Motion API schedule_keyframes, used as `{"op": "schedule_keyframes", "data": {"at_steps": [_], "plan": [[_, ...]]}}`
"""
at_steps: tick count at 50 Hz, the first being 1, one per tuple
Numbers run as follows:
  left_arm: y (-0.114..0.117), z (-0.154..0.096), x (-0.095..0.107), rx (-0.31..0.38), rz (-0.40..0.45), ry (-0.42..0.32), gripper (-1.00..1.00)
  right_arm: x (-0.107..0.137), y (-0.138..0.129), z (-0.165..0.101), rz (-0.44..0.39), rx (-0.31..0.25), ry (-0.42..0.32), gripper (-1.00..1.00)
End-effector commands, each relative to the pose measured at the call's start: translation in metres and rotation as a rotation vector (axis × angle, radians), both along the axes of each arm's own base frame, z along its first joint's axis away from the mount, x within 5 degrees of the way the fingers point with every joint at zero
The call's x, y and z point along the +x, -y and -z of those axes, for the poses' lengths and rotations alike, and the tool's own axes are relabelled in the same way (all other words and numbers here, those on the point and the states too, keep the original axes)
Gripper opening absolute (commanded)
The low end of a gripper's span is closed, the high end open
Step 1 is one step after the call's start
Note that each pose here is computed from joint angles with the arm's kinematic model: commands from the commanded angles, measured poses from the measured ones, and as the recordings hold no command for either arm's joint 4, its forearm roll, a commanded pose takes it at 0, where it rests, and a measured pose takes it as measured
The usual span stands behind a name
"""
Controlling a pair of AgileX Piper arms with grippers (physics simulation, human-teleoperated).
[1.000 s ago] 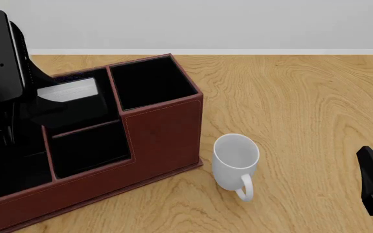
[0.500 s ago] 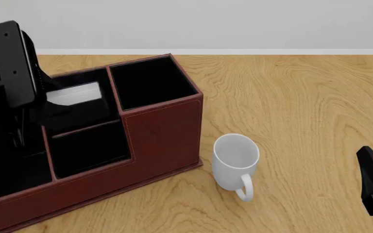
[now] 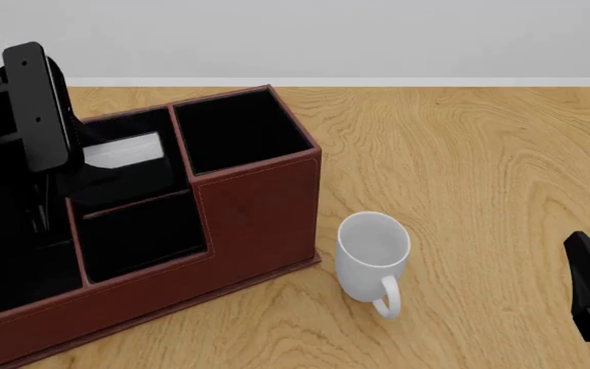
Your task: Pick up the book and place it in the front compartment of the caddy.
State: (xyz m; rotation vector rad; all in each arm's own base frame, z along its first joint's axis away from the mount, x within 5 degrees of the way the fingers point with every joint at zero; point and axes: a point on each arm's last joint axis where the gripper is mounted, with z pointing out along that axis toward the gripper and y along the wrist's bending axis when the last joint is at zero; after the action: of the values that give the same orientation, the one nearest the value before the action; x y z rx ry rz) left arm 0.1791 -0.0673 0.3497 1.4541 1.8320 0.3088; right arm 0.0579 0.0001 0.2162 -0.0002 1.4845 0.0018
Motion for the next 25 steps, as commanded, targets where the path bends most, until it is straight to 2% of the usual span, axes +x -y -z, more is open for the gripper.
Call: {"op": "schedule_keyframes", "data": {"at_steps": [1,25], "plan": [[0.001,0.002,0.006,0.015,0.009,0.022,-1.00,0.000,0.000,0.000,0.000,0.000,0.000,1.00],[-0.002,0.020,0.016,0.037,-0.006,0.007,-1.00,0.000,0.000,0.000,0.000,0.000,0.000,1.00]]}}
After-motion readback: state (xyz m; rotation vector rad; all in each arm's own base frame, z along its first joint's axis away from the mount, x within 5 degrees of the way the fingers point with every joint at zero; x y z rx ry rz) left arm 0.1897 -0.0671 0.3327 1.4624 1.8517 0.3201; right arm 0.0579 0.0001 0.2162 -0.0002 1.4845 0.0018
